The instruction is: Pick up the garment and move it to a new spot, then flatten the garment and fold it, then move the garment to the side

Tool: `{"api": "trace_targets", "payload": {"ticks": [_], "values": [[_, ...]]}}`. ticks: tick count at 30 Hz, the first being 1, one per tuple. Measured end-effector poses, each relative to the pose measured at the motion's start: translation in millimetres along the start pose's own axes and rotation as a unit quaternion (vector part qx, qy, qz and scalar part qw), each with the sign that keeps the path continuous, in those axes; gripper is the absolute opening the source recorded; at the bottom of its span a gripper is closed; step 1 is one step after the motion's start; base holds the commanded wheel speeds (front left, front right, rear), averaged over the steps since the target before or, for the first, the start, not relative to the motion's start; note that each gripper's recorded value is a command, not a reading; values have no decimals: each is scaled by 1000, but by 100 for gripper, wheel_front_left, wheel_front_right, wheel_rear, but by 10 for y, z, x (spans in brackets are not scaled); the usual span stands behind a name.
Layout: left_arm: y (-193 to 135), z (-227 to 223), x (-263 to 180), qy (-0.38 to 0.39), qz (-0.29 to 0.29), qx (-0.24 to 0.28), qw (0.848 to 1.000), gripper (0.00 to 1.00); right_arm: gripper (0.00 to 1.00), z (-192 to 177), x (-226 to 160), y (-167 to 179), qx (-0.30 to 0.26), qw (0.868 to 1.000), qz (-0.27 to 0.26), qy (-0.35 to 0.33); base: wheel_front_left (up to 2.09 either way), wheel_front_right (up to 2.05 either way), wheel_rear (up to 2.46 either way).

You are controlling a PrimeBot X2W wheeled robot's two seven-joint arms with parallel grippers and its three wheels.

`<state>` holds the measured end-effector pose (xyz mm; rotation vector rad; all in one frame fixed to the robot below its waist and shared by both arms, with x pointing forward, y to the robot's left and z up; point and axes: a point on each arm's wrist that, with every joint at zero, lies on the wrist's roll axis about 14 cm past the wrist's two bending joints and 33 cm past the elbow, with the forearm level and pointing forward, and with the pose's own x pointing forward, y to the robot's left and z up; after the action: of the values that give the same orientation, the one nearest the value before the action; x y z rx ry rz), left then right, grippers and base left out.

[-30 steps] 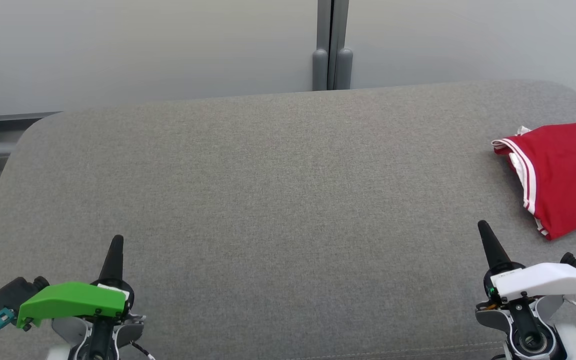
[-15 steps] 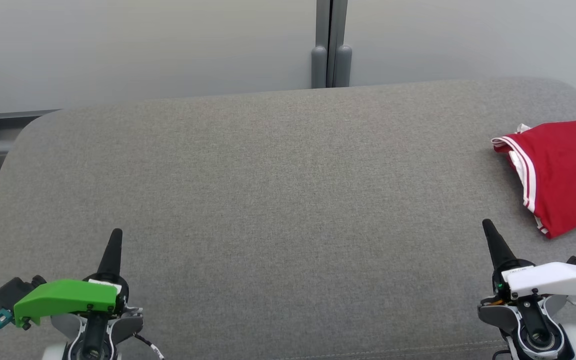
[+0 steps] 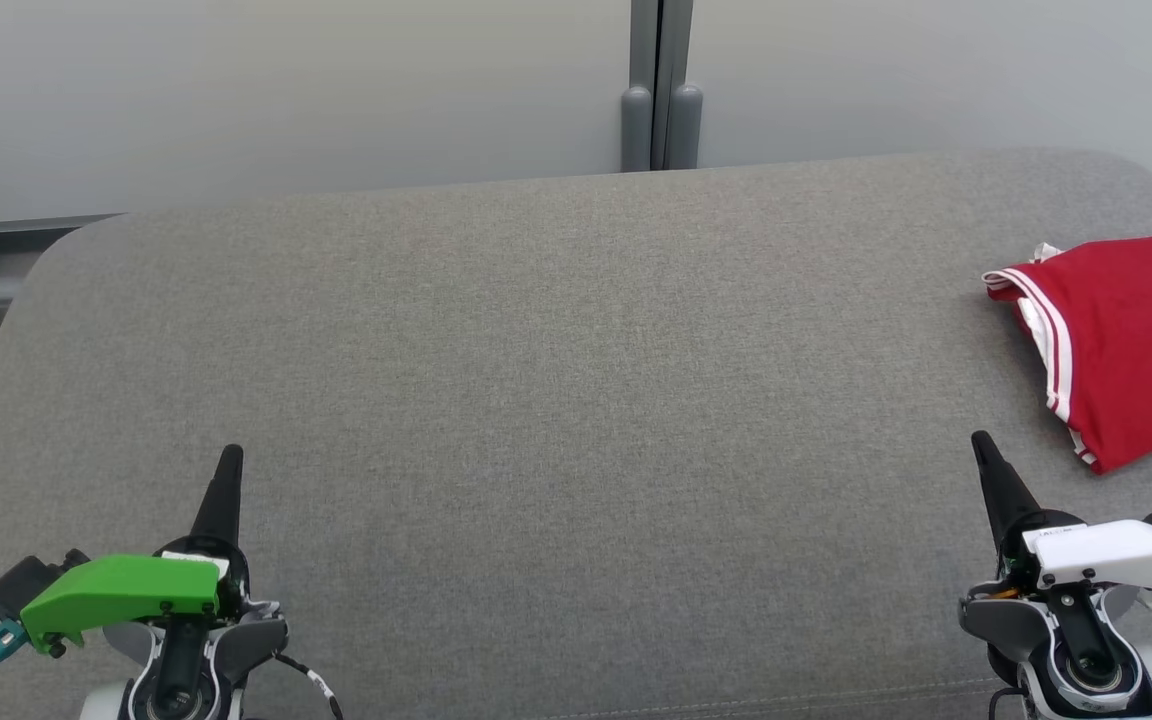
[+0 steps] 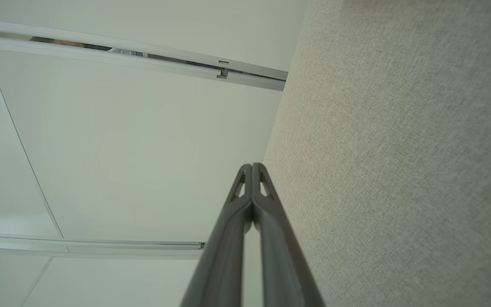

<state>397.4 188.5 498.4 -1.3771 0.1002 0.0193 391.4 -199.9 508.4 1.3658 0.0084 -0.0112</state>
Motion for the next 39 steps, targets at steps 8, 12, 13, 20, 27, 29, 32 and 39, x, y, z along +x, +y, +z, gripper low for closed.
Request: {"api": "trace_targets", "payload": {"ticks": [8,12,13,20,27,29,32,39], "values": [[-31,6,27,-2,-10,-27,1000,0,0,32,4,-22,30,1000,-2,-5,0,0,0],[-39,0,36,-2,-13,-39,999,0,0,46,8,-32,44,999,-2,-7,0,0,0],[-43,0,39,-3,-14,-43,999,0,0,49,11,-29,47,999,-2,-7,0,0,0],[-74,19,61,-6,-24,-65,998,0,0,75,19,-39,71,997,-2,-11,0,0,0],[-90,11,79,-8,-30,-86,996,0,0,97,36,-32,95,995,1,-14,0,0,0],[-96,16,84,-8,-33,-93,995,0,0,104,39,-35,101,995,1,-16,0,0,0],[-101,20,87,-9,-35,-98,994,0,0,109,38,-37,104,994,1,-16,0,0,0],[-100,21,87,-10,-35,-99,994,0,0,109,39,-37,104,994,1,-16,0,0,0]]}}
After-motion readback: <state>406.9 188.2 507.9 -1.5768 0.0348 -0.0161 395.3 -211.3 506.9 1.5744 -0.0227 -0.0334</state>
